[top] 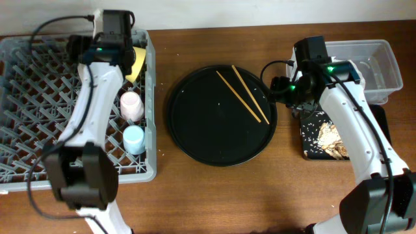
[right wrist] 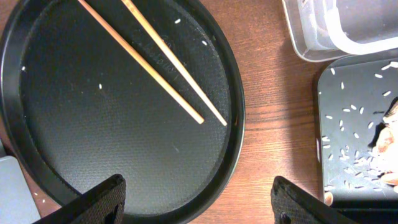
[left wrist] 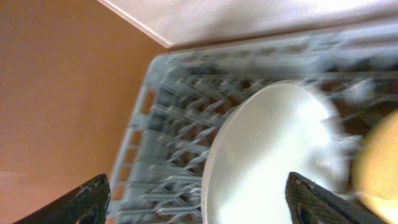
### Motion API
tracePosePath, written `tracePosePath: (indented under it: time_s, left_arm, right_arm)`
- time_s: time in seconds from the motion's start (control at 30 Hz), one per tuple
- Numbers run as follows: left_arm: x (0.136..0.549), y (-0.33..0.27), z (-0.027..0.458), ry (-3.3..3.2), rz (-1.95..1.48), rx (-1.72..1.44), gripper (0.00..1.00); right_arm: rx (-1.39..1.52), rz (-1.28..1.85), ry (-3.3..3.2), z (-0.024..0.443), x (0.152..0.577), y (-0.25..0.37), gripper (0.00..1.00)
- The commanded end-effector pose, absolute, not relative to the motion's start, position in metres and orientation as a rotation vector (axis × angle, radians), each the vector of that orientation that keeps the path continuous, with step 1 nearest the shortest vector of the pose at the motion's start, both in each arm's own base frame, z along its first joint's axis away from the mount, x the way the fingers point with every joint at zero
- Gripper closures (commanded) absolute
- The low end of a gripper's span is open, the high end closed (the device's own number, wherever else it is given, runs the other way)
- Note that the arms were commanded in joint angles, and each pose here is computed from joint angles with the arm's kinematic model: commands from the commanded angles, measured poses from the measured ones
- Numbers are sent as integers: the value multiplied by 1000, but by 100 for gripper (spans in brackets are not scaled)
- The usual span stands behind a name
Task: Sort waste into correct bins and load items into the dishwasher rack
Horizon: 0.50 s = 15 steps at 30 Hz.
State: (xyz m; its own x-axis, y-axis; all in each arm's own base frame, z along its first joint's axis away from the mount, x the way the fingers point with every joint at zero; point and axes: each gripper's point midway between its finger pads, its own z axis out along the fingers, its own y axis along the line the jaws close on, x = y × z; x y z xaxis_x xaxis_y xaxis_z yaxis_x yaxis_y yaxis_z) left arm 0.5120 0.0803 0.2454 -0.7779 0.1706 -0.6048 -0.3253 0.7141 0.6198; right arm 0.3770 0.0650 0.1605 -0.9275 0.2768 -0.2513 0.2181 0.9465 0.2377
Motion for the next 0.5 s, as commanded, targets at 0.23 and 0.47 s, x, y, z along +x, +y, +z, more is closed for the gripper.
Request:
tracePosePath:
  time_s: [0.23,0.47]
  left_arm:
    - [443,-45,255,2545,-75,79,1]
    - [425,-75,246,2618,-146,73,1]
  right_arm:
    - [53,431,2854,171,368,85,2]
    - [-8,422,2699,247,387,86,9]
